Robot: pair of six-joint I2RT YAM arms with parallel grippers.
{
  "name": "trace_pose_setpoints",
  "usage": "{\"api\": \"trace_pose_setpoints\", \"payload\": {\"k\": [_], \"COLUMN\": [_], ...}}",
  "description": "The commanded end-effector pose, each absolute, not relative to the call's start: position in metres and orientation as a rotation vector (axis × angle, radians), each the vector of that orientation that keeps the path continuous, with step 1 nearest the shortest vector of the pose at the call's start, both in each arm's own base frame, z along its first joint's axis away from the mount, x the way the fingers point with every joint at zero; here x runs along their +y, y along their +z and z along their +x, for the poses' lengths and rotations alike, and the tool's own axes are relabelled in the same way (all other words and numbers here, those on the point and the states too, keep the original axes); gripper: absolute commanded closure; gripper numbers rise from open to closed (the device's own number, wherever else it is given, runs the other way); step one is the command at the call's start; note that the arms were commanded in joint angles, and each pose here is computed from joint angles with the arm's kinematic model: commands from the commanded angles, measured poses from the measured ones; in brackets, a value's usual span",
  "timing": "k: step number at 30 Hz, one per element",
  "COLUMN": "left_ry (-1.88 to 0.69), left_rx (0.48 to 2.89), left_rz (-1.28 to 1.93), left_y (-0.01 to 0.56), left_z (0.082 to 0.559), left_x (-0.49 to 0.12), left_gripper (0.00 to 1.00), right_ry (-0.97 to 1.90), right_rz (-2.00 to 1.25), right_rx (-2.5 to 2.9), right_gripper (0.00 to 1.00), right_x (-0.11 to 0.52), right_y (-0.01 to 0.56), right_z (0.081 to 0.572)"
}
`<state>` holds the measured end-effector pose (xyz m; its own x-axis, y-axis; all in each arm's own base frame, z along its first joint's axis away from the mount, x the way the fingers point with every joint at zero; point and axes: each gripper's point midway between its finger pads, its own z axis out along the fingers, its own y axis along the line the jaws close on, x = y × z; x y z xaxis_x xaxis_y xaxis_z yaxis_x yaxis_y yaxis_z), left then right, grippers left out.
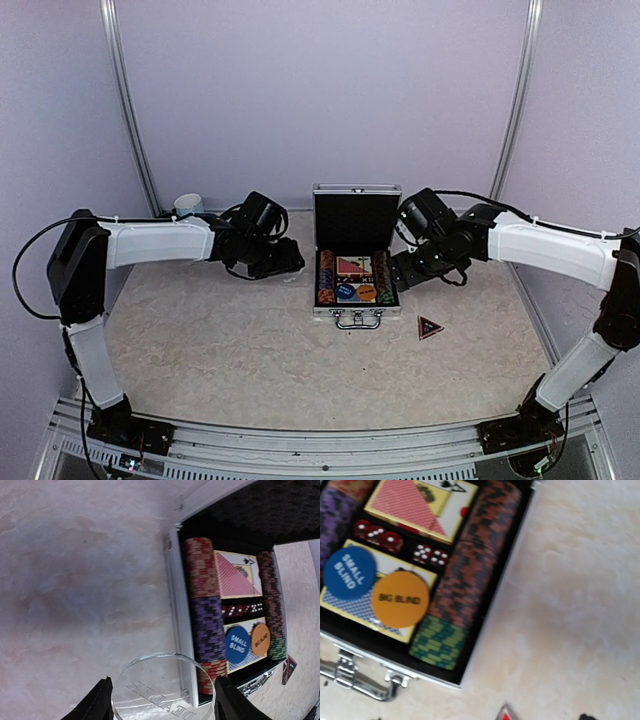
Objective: Pack up texas hold em set
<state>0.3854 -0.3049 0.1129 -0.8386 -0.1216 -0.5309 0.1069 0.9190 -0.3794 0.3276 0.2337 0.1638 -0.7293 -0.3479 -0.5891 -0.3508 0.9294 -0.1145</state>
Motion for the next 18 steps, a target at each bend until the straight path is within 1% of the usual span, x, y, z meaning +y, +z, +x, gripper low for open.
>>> {"api": "trace_pose_setpoints", "payload": {"k": [1,5,10,18], "left_ry": [-0.680,-0.753,-0.842,-0.830], "left_rx": [2.396,2.345,2.260,2.216], "left_rz": [0.162,0.278,0.356,0.412], "left_y": [0.144,0.145,0.149,0.134], "left_z": [0.404,0.418,0.431,0.459], "left_x": [-0.362,-0.401,-0.430,-0.459], "left_gripper": [0.54,0.54,0.53,0.53], "right_ry": [0.010,0.004,-0.013,-0.023], "right_rz": [-0.409,-0.386,-0.365,-0.348], "right_rx": [2.445,2.454,2.472,2.482], "right_gripper": [0.16,0.16,0.16,0.16], "right_x": [0.217,0.209,0.201,0.196], "right_y": [0.172,0.172,0.166,0.165], "right_z": [0.323,0.318,0.313,0.309]}}
